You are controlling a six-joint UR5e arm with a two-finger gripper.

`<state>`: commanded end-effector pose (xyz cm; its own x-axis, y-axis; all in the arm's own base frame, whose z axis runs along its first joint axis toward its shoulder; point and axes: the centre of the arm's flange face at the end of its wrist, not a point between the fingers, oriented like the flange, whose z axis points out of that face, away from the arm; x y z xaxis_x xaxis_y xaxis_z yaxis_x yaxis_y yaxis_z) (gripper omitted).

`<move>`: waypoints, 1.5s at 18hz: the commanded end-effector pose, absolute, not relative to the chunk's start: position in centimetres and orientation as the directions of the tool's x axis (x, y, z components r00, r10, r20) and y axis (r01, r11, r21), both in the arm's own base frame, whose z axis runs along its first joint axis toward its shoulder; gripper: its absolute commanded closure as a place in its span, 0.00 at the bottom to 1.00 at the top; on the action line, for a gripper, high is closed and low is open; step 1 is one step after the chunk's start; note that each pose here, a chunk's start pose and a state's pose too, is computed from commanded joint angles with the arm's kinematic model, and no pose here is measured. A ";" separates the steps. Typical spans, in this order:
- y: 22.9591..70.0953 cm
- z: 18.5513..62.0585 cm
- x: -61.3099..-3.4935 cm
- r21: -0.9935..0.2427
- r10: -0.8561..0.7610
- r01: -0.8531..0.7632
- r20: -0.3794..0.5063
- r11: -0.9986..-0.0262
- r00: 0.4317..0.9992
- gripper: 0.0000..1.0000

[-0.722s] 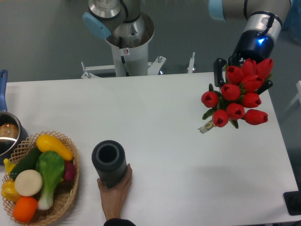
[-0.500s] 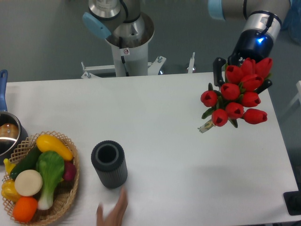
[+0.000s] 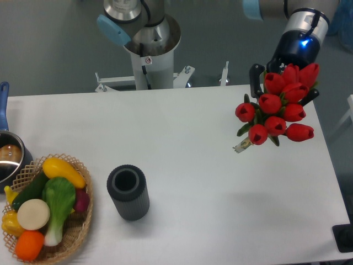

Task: Place the flowers on the table

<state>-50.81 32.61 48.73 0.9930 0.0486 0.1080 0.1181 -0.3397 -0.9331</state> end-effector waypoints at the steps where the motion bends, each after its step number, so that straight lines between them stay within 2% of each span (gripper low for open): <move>1: 32.7 48.9 -50.5 -0.925 0.062 0.111 0.095 -0.363 0.994 0.69; 4: 32.0 48.9 -49.7 -0.868 0.151 0.100 0.029 -0.486 0.988 0.69; 8: 33.4 48.2 -48.8 -0.801 0.185 0.093 -0.023 -0.592 0.982 0.69; 14: 36.8 45.1 -46.5 -0.580 0.212 0.081 -0.162 -0.810 0.964 0.69; 19: 39.7 40.7 -45.9 -0.425 0.178 0.076 -0.206 -0.902 0.962 0.72; 23: 41.8 36.9 -45.4 -0.292 0.091 0.017 -0.240 -0.956 0.967 0.72; 27: 43.3 34.4 -44.0 -0.243 0.053 -0.003 -0.222 -0.970 0.974 0.72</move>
